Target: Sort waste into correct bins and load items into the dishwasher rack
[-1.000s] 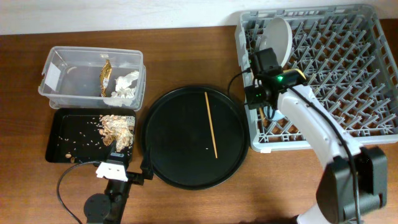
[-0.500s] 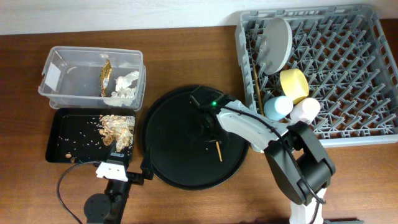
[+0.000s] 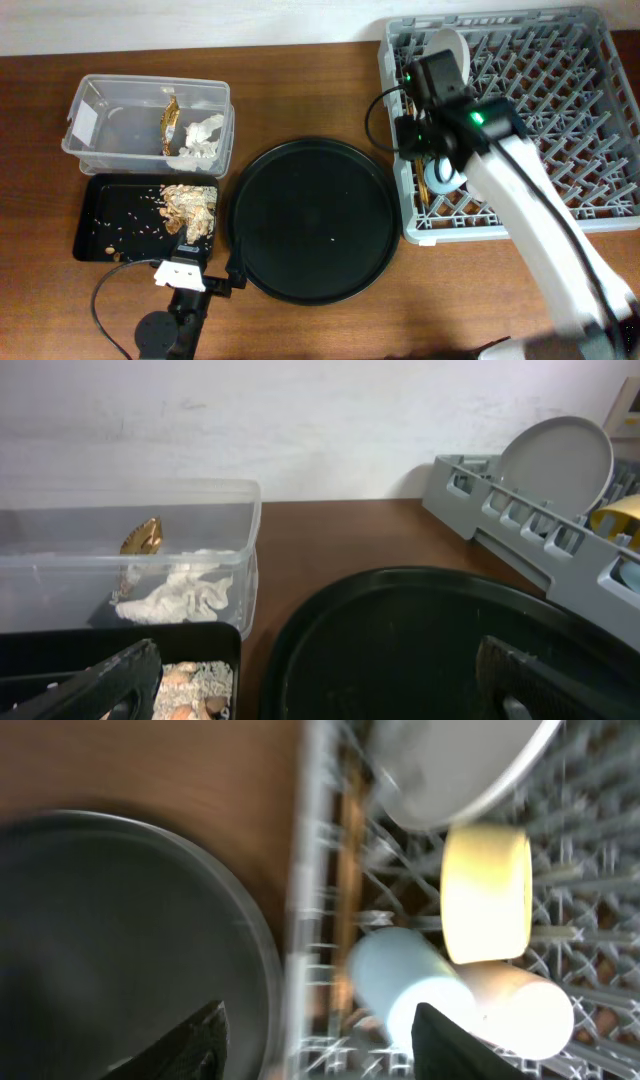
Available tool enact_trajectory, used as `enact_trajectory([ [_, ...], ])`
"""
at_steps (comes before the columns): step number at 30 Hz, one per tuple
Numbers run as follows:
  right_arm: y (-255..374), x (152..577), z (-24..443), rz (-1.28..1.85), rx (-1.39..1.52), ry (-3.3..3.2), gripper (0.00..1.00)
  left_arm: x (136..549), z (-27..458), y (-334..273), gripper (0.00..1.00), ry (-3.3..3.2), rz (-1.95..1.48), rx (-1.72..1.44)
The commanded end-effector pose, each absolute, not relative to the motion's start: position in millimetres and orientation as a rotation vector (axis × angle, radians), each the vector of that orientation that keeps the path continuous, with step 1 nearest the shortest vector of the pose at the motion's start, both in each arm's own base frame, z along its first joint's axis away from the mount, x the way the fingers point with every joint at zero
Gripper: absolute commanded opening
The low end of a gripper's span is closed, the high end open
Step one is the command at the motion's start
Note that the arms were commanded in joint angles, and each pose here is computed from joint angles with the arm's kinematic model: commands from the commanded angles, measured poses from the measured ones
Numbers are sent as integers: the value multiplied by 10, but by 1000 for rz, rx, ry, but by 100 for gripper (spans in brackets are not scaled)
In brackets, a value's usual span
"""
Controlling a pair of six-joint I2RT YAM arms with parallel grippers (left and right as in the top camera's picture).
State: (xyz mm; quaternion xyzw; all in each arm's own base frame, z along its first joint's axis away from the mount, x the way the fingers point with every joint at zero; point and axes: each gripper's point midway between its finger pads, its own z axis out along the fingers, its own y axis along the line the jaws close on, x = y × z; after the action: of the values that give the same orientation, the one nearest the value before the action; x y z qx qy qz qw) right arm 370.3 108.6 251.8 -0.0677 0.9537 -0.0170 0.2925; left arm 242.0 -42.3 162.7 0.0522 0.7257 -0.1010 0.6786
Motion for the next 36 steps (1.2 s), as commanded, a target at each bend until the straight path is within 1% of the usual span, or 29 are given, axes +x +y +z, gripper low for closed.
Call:
enact_trajectory([
  [1,1727,2865,3491,265,-443,2274,99,2420,1607,-419,99,1632,-214,129],
  [2,1911,2597,3643,360,-535,2216,99,2420,1607,-419,99,1632,-214,129],
  [4,2158,2141,3803,504,-694,2144,99,2420,1607,-419,99,1632,-214,129],
  [5,2109,2023,3774,476,-736,2150,99,2420,1606,-419,99,1632,-214,128],
  [7,1786,1920,3746,360,-712,2173,99,2420,1607,-419,99,1632,-214,129],
  [10,1193,1771,4166,278,-540,2003,99,2420,1607,-419,99,1632,-214,129],
  [11,1008,1744,4310,255,-515,1910,99,2420,1607,-419,99,1632,-214,129],
  [12,927,1719,4330,231,-538,1857,99,2420,1607,-419,99,1632,-214,129],
  [14,869,1630,4084,211,-614,1756,99,2420,1607,-419,99,1632,-214,129],
  [17,588,1739,3158,126,-438,1833,99,2420,1607,-419,99,1632,-214,129],
  [20,508,1948,2496,168,-257,1769,98,2420,1607,-419,99,1632,-214,129],
  [22,643,2046,2153,231,-297,1681,99,2420,1607,-419,99,1632,-214,129],
  [23,702,2166,1990,253,-311,1646,99,2420,1607,-419,99,1632,-214,129],
  [24,743,2230,1925,266,-322,1606,99,2420,1607,-419,99,1632,-214,129],
  [26,753,2339,1638,260,-317,1591,98,2420,1607,-419,99,1632,-214,129],
  [36,753,2339,1601,261,-318,1606,98,2420,1607,-419,99,1632,-214,129],
])
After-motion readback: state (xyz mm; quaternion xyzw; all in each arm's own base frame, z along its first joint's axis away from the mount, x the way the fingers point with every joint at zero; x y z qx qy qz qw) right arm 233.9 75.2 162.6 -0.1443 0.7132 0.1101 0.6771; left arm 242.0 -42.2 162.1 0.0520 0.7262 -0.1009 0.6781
